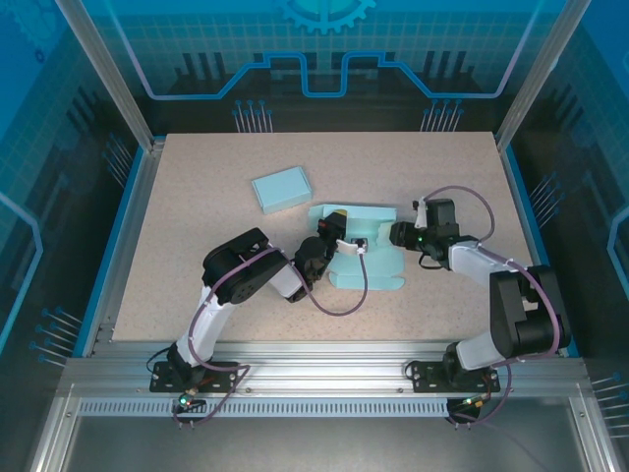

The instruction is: Fold the paper box

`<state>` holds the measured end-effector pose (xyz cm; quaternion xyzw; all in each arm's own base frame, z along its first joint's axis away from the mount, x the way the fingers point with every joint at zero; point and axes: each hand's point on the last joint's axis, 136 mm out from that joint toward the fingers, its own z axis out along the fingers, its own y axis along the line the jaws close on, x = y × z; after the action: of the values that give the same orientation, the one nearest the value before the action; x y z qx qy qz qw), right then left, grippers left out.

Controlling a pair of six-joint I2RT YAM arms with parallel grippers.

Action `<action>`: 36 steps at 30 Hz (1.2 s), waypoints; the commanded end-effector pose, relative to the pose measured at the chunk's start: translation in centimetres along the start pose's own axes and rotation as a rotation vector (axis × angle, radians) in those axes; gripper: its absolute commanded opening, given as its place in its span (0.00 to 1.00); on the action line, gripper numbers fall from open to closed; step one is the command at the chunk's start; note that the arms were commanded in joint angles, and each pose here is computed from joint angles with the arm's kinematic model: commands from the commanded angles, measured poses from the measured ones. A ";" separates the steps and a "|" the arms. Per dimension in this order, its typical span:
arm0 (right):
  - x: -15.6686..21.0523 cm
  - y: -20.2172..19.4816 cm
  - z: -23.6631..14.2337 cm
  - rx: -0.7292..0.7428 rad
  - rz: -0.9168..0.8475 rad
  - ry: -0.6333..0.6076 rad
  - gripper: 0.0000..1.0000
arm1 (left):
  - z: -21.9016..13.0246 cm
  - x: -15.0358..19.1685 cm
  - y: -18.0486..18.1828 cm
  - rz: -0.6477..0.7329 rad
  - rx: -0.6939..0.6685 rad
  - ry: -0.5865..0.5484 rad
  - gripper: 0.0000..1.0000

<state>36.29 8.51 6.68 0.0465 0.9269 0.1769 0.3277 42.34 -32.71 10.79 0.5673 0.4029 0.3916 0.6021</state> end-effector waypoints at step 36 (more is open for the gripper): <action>-2.9 1.0 3.8 0.166 -0.106 -0.104 0.32 | -0.4 -1.9 -1.4 0.026 0.063 -0.075 0.00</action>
<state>39.09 10.54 4.96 0.0250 0.9307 0.1123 0.3473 42.15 -33.11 10.82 0.5751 0.3910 0.3901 0.6035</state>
